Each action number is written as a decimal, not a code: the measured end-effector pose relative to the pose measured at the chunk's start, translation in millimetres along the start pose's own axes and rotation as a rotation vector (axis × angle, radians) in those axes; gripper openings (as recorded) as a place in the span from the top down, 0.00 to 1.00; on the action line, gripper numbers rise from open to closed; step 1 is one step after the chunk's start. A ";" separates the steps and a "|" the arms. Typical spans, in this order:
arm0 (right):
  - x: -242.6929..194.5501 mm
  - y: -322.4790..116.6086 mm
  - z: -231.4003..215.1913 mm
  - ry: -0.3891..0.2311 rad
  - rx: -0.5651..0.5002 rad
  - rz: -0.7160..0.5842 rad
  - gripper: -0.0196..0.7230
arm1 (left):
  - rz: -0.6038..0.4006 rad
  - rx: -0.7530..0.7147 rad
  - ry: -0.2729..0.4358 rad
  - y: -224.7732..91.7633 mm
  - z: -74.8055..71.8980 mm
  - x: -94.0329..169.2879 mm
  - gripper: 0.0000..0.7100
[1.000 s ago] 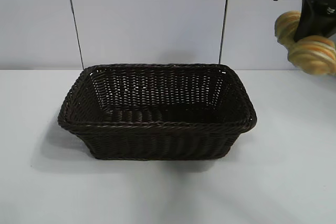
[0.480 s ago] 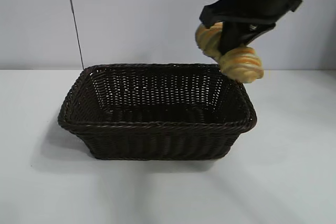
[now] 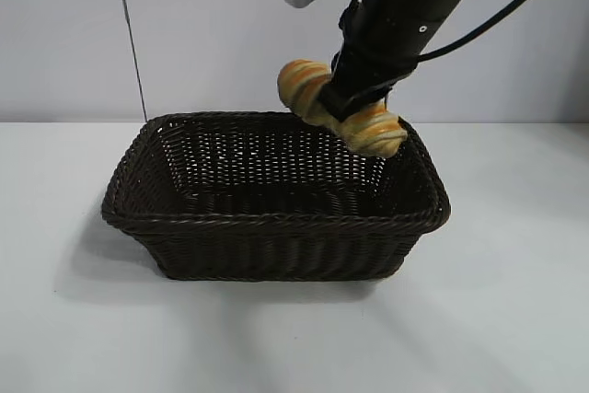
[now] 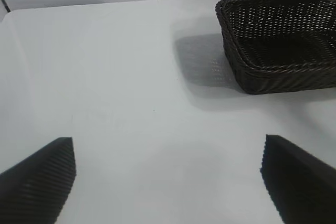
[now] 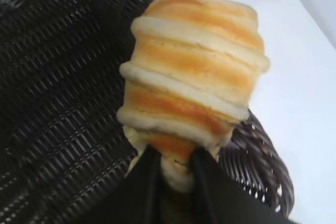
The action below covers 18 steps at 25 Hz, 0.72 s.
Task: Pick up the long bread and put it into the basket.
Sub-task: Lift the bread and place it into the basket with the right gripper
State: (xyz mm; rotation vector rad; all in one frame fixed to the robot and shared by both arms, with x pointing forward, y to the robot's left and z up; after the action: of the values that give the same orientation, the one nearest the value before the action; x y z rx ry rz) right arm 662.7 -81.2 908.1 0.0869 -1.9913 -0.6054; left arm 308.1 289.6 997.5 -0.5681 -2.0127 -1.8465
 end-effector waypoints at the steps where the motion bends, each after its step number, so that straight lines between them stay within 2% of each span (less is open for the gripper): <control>1: -1.9 0.4 1.8 0.009 -0.001 -0.004 0.84 | 0.000 0.002 0.000 0.0 0.0 0.0 0.02; 5: -7.3 1.7 6.5 0.032 -0.003 -0.018 0.82 | 0.000 0.002 0.000 0.0 0.1 0.0 0.02; 7: -8.8 1.5 7.6 0.037 -0.001 -0.019 0.71 | 0.000 0.004 0.000 0.0 0.1 0.0 0.02; 11: -10.6 1.2 8.0 0.038 -0.003 -0.019 0.35 | 0.000 0.006 0.000 0.0 0.1 0.0 0.02; 13: -10.6 1.8 7.4 0.035 -0.004 -0.022 0.21 | 0.000 0.006 0.000 0.0 0.1 0.0 0.02; 15: -10.1 2.5 6.6 0.032 -0.014 -0.025 0.15 | 0.000 0.006 0.000 0.0 0.1 0.0 0.02; 18: -4.1 5.7 4.2 0.023 -0.069 -0.035 0.12 | 0.000 0.006 0.000 0.0 0.1 0.0 0.02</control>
State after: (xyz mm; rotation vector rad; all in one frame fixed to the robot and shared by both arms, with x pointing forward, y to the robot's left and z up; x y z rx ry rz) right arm 662.3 -73.4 905.8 0.0863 -1.9483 -0.6914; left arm 308.1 289.7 997.5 -0.5659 -2.0174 -1.8397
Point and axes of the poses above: a point on each arm's last joint axis where the gripper is mounted, x pointing back along that axis away from the gripper, z along the wrist's bending axis when the last joint is at zero, y = z × x, the point moved 9 cm from there along -x, pointing out along that axis toward the gripper, and after that the axes turned 6 degrees about x, right-handed, at the moved point
